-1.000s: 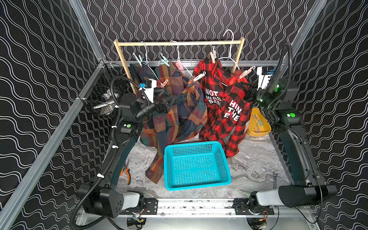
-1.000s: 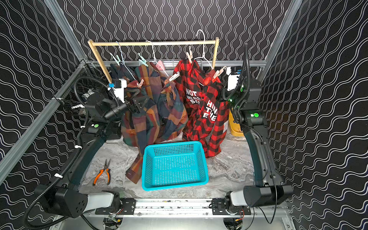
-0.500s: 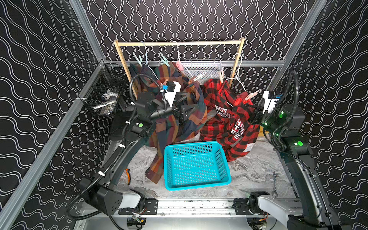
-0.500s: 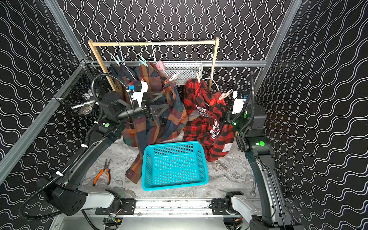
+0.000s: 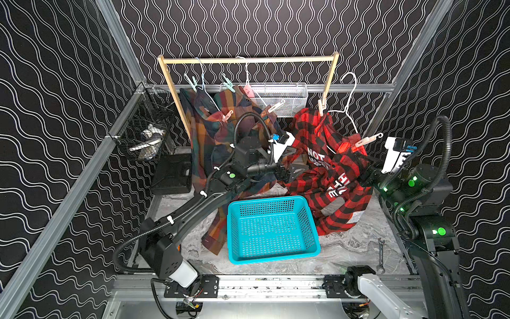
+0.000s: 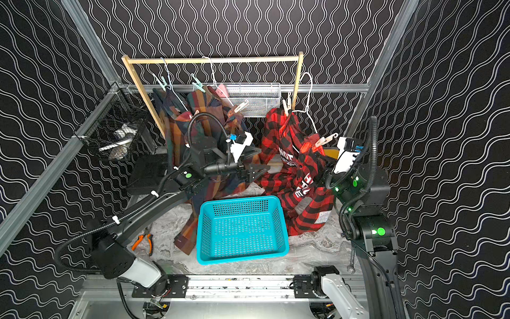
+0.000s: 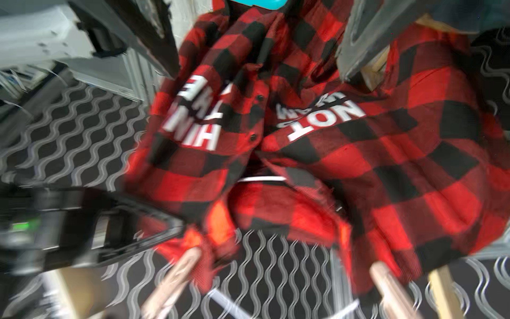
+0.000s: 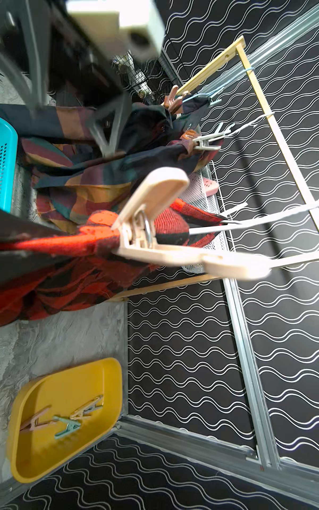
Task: Remove the clothespins securing long-sleeve shirts to the hanger
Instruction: Place the long-sleeve shirt at the bin.
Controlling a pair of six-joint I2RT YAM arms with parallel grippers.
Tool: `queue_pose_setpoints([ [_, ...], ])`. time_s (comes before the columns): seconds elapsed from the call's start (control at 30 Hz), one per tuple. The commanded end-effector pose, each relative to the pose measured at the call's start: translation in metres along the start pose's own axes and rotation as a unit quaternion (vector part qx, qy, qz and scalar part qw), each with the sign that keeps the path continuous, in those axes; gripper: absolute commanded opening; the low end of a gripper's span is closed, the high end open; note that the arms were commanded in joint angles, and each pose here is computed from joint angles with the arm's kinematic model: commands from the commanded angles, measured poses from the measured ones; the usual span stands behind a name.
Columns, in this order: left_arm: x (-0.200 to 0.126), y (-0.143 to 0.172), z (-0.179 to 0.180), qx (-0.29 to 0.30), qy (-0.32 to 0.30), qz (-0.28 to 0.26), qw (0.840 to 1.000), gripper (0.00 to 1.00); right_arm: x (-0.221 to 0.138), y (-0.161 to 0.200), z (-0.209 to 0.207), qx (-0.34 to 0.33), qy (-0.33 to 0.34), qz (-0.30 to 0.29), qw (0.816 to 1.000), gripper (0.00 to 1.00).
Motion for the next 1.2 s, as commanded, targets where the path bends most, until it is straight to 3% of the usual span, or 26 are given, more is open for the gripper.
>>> queue_pose_setpoints([
  [0.0,0.022,0.007,0.019,-0.014,-0.044,-0.011,0.999,0.95,-0.005,-0.01,0.01,-0.01,-0.033,-0.023,0.999,0.0],
  [0.23,0.071,0.04,0.056,-0.044,-0.092,0.002,0.995,0.95,-0.012,-0.012,0.019,-0.012,-0.068,-0.027,0.997,0.0],
  [0.4,0.097,0.048,0.066,-0.068,-0.072,-0.013,0.995,0.93,-0.014,-0.012,0.024,-0.009,-0.089,-0.028,0.996,0.0],
  [0.47,0.104,0.046,0.067,-0.072,-0.061,-0.021,0.995,0.74,-0.012,-0.012,0.026,-0.006,-0.101,-0.026,0.995,0.0],
  [0.57,0.104,0.034,0.063,-0.07,-0.044,-0.04,0.996,0.19,-0.011,-0.012,0.028,0.001,-0.113,-0.028,0.993,0.0],
  [0.6,0.101,0.029,0.061,-0.069,-0.039,-0.046,0.996,0.05,-0.01,-0.011,0.028,0.001,-0.115,-0.028,0.993,0.0],
  [0.63,0.099,0.024,0.058,-0.067,-0.034,-0.053,0.996,0.0,-0.009,-0.012,0.029,0.001,-0.118,-0.029,0.993,0.0],
  [0.87,0.063,-0.021,0.029,-0.045,-0.002,-0.102,0.994,0.0,-0.005,-0.025,0.04,0.0,-0.168,-0.046,0.985,0.0],
  [1.17,-0.01,-0.097,-0.021,0.014,0.022,-0.17,0.985,0.0,0.006,-0.072,0.064,0.008,-0.267,-0.105,0.958,0.0],
])
Point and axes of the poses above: each gripper's point midway between its finger pads, its own x axis out along the fingers, its own z axis along the line the jaws close on, y = z × x, the point moved 6 cm from there along -x, back along the fingers
